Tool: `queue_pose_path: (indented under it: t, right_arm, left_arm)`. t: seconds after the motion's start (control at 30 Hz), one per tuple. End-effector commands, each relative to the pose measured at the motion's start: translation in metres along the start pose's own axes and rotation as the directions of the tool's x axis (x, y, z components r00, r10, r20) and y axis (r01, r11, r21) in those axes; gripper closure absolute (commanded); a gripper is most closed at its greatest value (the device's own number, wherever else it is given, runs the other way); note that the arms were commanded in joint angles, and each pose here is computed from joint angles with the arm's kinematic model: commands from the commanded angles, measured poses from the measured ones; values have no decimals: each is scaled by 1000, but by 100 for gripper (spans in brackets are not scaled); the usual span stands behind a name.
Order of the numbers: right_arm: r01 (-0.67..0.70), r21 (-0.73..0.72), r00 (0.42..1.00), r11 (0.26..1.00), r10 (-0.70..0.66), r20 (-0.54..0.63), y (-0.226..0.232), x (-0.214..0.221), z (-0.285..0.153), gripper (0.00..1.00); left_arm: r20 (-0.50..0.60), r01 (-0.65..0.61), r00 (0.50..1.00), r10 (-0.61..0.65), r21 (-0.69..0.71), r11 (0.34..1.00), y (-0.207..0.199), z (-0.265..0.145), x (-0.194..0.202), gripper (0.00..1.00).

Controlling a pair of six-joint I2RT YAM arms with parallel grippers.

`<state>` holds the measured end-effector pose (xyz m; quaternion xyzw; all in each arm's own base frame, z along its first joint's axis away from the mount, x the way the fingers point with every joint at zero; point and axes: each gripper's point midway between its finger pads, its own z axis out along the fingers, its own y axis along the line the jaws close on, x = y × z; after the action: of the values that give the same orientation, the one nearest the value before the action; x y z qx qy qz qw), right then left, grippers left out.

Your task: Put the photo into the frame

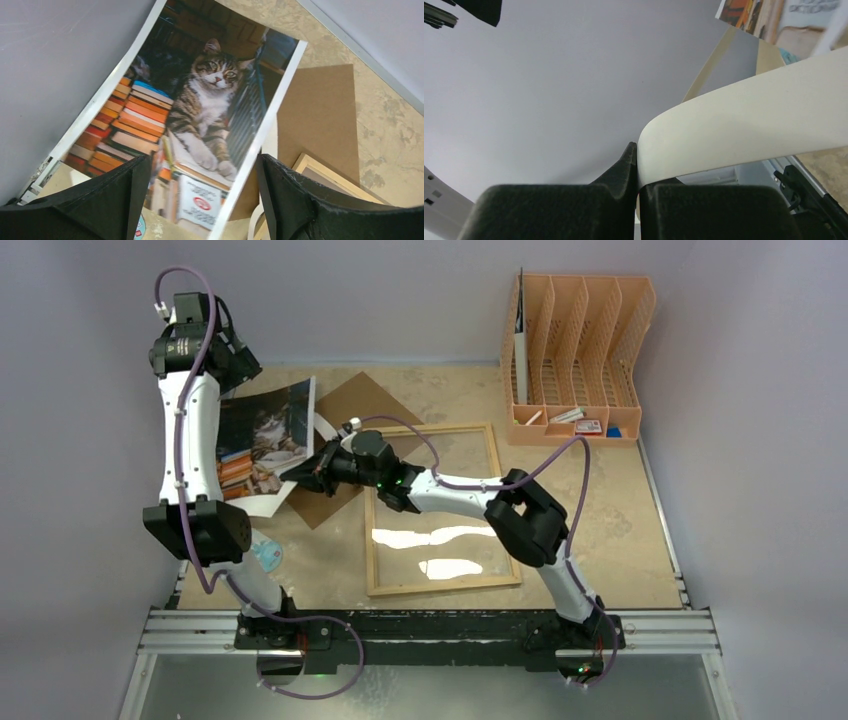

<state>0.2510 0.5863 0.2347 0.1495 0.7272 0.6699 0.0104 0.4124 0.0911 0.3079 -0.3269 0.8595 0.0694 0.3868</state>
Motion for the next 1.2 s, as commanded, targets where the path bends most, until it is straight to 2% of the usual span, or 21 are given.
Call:
queue_pose_path:
  t: [0.0,0.43,0.63,0.83,1.03,1.17]
  right_arm:
    - [23,-178,994,984,-42,-103,84,44,-19,100]
    - [102,-202,991,974,-118,-67,124,54,-37,100]
    - [213,-126,977,969,-207,56,122,35,-50,100]
    - [284,16,939,959,-281,200,98,-3,-89,99]
    - [388,45,860,920,-379,342,131,-25,-145,98]
    - [473,56,811,879,-460,361,149,-39,-174,98]
  left_arm:
    - [73,46,996,-51,69,997,-3,-33,-23,20]
    - [78,70,994,-79,113,991,-10,-40,-25,19]
    - [77,73,993,-85,143,987,-14,-43,-25,19]
    - [46,62,996,-71,169,984,-20,-39,-17,19]
    - [23,73,997,-80,222,972,-32,-34,-14,19]
    - [0,76,997,-79,267,961,-43,-29,-11,19]
